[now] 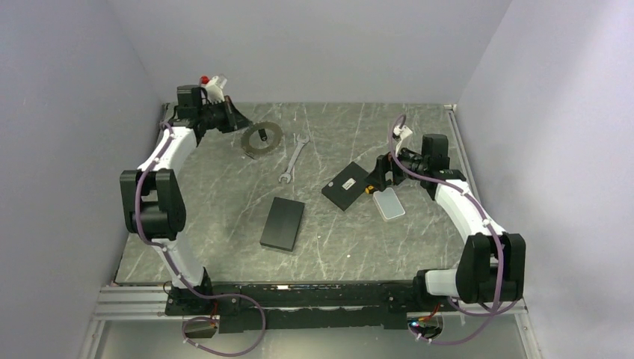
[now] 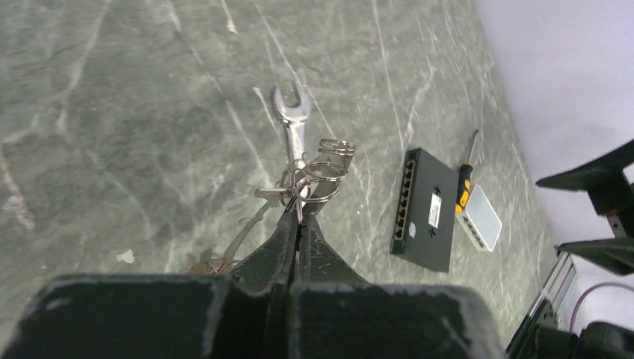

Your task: Remove the keys from the keyring

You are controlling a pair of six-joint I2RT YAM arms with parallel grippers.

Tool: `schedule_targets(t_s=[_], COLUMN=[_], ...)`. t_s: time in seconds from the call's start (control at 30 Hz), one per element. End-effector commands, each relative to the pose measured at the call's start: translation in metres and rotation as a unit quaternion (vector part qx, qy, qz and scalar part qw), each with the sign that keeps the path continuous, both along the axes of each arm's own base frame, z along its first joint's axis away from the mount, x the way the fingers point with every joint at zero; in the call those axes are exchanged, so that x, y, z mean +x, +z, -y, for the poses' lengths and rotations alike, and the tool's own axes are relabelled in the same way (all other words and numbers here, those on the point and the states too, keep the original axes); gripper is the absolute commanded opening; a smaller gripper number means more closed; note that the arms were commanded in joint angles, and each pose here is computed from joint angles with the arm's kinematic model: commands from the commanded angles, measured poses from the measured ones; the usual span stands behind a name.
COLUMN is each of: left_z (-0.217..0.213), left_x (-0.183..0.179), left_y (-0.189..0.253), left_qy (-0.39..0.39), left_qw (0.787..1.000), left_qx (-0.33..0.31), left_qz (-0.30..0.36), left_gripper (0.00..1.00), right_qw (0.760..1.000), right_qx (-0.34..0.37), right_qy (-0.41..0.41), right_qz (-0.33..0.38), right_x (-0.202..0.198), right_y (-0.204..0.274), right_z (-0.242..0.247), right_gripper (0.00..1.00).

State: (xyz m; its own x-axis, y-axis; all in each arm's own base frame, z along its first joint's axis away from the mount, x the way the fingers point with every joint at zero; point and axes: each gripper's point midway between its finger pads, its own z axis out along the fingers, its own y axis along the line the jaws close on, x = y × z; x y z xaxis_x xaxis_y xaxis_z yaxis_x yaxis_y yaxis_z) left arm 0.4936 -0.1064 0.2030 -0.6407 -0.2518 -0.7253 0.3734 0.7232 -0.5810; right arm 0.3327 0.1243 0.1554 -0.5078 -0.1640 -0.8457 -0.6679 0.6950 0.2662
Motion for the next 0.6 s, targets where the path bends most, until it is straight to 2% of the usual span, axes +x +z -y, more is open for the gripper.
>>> schedule_targets(t_s=[0.0,0.2,0.4,0.57], left_z=[0.035,0.094,0.143,0.176], left_x=[-0.027,-0.077,-0.123,-0.149], left_y=[0.055,0.077,0.087,0.086], left_qy=[-0.078,-0.186,-0.271,-0.314], left_qw=[0.992,0.976,0.959,0.947], left_qx=[0.052,0.044,0.015,-0.005], left_qz=[0.085,0.106,0.086,0.062], left_gripper=[0.0,0.0,0.0,0.0], right_qw=[0.996,0.983,0.975,0.969], right_qx=[0.048,0.089,0.117,0.139], right_qy=[0.045,0.097,0.121,0.157], right_qz=[0.067,0.128,0.146,0.13], right_x=[-0.004,-0.012,-0.011,-0.028], right_y=[0.036,0.071,0.087,0.081], right_z=[-0.018,-0.042,-0.07,-0.092], right_gripper=[1.0,1.0,1.0,1.0])
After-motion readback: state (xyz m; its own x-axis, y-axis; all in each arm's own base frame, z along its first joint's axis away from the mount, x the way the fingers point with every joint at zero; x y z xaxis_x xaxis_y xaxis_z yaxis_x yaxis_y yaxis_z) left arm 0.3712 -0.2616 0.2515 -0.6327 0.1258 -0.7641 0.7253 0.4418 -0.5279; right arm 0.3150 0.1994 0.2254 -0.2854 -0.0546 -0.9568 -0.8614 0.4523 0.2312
